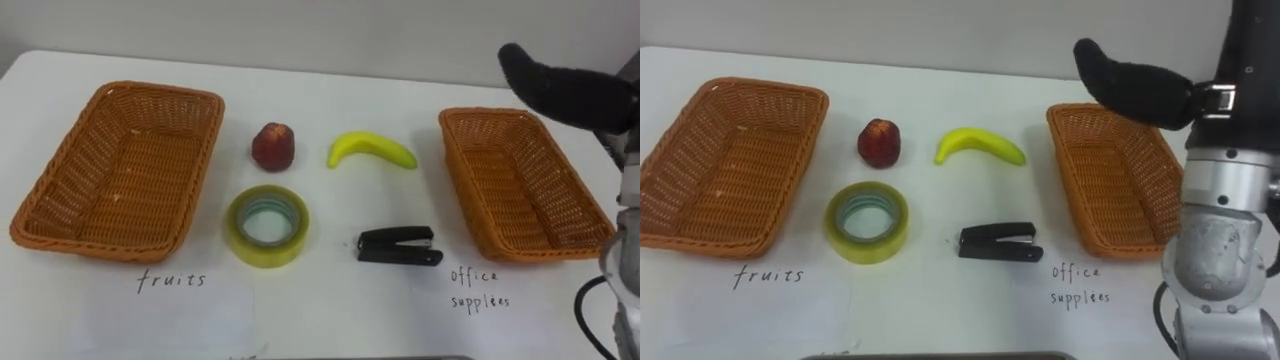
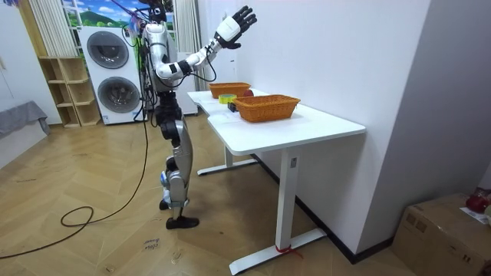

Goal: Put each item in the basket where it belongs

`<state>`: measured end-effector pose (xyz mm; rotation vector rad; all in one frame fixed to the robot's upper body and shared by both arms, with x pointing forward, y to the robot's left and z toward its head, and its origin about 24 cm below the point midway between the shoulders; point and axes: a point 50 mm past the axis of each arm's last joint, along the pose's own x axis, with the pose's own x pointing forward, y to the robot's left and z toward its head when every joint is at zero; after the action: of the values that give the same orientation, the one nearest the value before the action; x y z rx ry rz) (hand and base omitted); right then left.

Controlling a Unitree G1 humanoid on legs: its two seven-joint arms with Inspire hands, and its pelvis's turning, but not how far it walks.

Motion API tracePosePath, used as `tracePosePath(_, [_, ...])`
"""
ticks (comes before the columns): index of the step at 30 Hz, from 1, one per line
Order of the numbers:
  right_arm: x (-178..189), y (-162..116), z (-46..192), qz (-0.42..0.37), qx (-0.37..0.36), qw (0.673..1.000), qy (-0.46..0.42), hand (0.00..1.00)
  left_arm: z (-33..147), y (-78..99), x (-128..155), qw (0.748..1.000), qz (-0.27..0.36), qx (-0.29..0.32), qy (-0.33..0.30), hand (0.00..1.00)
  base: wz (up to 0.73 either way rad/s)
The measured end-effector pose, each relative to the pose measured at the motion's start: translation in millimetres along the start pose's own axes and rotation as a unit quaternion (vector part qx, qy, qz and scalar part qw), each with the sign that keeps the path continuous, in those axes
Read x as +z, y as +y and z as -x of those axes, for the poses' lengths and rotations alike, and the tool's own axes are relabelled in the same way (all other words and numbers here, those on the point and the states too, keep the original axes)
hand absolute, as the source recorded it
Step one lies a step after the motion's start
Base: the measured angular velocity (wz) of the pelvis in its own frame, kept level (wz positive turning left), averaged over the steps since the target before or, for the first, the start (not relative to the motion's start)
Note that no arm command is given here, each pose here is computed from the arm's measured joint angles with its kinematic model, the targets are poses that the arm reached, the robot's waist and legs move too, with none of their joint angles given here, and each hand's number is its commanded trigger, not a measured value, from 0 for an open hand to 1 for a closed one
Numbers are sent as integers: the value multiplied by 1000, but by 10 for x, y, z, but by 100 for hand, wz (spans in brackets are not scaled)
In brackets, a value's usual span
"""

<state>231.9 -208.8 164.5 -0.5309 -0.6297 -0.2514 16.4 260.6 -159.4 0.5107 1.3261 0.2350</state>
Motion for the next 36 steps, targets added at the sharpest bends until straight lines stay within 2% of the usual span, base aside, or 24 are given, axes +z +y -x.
tracePosePath(13, [-278,283,141,3,172,981,94,0,-17,7,76,1000,1,-8,-8,0,0])
tracePosePath(28, [-535,477,335,-15,302,938,169,0,-51,73,261,999,5,2,-33,0,0])
tracePosePath(36, [-529,505,351,-20,331,929,168,0,-51,75,260,999,5,2,-33,0,0])
